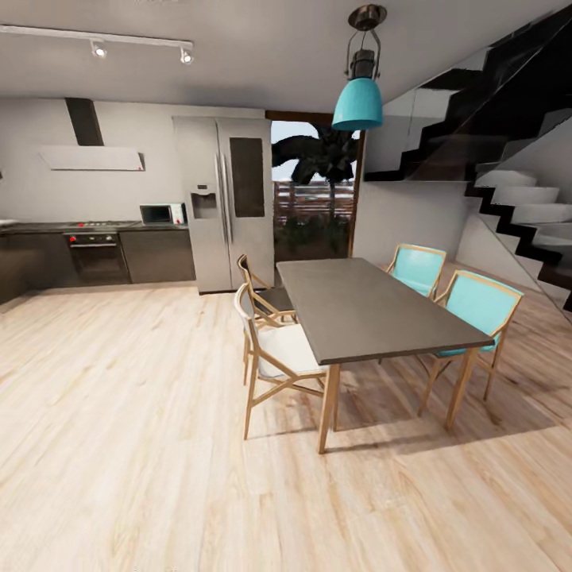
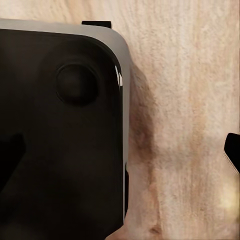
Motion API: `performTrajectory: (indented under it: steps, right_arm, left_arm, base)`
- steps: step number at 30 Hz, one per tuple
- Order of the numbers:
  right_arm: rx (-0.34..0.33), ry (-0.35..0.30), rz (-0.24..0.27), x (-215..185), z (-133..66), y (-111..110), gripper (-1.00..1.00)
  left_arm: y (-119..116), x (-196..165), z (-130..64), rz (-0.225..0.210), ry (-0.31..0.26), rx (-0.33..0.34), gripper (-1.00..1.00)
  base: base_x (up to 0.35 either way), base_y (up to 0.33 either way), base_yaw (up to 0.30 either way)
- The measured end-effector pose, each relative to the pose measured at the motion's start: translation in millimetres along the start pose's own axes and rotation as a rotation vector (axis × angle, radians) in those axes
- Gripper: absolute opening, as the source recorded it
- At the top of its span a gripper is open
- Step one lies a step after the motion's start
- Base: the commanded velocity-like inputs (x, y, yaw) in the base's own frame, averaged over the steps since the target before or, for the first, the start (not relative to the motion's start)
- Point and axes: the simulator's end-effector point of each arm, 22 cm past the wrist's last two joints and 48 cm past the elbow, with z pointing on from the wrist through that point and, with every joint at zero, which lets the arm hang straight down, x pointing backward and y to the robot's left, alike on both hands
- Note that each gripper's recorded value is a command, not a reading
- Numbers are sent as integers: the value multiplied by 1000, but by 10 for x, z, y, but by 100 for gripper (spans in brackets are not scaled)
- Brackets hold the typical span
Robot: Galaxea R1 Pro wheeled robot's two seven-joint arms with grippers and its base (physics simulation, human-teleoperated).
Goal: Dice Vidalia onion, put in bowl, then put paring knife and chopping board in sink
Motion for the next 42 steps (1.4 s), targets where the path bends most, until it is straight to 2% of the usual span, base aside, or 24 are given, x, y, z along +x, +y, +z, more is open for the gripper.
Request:
performTrajectory:
  steps: [9, 42]
  right_arm:
    - [0, 0, 0, 0, 0, 0, 100]
    - [0, 0, 0, 0, 0, 0, 100]
  left_arm:
    - [-91, 1, 0, 0, 0, 11, 100]
    - [-97, 1, 0, -1, 0, 12, 100]
  base:
    - [0, 0, 281]
    - [0, 0, 282]
